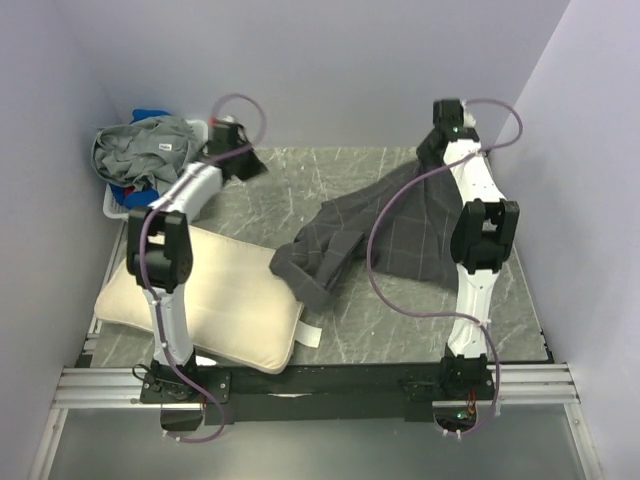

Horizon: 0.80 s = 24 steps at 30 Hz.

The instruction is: Put the pillow into the pillowcase

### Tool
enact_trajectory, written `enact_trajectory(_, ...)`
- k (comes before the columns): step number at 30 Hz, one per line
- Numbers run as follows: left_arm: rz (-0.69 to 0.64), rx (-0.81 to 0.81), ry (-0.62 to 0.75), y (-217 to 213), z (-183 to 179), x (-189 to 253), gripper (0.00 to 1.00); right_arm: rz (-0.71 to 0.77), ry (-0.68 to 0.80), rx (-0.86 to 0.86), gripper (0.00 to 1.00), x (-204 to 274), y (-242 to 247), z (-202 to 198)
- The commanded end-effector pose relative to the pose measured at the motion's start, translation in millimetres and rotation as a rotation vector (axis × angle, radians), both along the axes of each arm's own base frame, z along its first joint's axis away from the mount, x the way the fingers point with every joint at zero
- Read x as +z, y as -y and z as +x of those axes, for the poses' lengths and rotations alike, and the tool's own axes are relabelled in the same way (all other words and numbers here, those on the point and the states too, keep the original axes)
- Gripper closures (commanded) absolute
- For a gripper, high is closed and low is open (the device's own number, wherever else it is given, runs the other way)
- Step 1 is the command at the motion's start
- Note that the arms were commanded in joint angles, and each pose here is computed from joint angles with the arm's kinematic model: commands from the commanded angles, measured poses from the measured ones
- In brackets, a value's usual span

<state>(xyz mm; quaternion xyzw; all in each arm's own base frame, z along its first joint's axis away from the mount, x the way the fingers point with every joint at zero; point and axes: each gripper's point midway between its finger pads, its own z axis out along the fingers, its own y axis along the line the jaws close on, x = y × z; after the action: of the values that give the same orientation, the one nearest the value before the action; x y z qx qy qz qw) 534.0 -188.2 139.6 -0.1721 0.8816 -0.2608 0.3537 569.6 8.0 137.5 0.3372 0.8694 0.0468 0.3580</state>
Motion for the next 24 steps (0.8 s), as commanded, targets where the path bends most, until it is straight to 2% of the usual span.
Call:
enact_trajectory(1, -0.013, 0.064, 0.157, -32, 23, 88, 0.99, -0.071, 0.007, 0.148, 0.52, 29, -24, 19)
enact_trajectory(2, -0.01, 0.046, 0.143, -29, 23, 85, 0.99, -0.086, 0.014, 0.151, 0.43, 34, -24, 20)
enact_trajectory(4, -0.03, 0.019, 0.132, -24, 19, 78, 0.73, -0.113, 0.02, 0.152, 0.29, 43, -25, 12)
enact_trajectory(5, -0.047, 0.003, 0.146, -18, 14, 79, 0.51, -0.129, 0.001, 0.153, 0.25, 46, -26, -8)
enact_trajectory(6, -0.056, 0.004, 0.174, -16, 6, 92, 0.45, -0.144, -0.007, 0.141, 0.23, 47, -23, -20)
enact_trajectory(7, -0.052, 0.013, 0.144, -14, -4, 78, 0.42, -0.147, 0.029, 0.101, 0.22, 52, -20, -25)
enact_trajectory(8, -0.033, 0.02, 0.142, -7, -11, 77, 0.36, -0.136, -0.003, 0.091, 0.21, 42, -16, -59)
enact_trajectory(9, -0.028, 0.021, 0.158, -3, -19, 84, 0.35, -0.125, 0.006, 0.079, 0.22, 38, -15, -72)
enact_trajectory(10, -0.011, 0.025, 0.124, -1, -30, 67, 0.34, -0.115, -0.043, 0.054, 0.22, 5, -11, -96)
enact_trajectory(11, 0.011, 0.04, 0.139, 6, -39, 72, 0.34, -0.106, 0.004, 0.037, 0.22, 21, -7, -112)
enact_trajectory(12, 0.021, 0.037, 0.108, 10, -50, 54, 0.34, -0.083, 0.005, 0.025, 0.22, 14, -7, -125)
enact_trajectory(13, 0.022, 0.028, 0.111, 17, -57, 51, 0.34, -0.056, -0.019, 0.038, 0.22, -14, -9, -145)
enact_trajectory(15, 0.061, 0.012, 0.1, 34, -75, 38, 0.34, 0.033, 0.023, 0.074, 0.21, -14, -24, -165)
enact_trajectory(16, 0.079, 0.009, 0.094, 38, -80, 32, 0.34, 0.062, -0.001, 0.094, 0.21, -36, -32, -182)
enact_trajectory(19, 0.077, -0.032, 0.059, 54, -99, 10, 0.35, 0.079, -0.033, 0.039, 0.21, -64, -28, -215)
enact_trajectory(24, 0.089, -0.092, 0.04, 69, -112, -7, 0.36, 0.135, -0.026, -0.038, 0.21, -82, -27, -239)
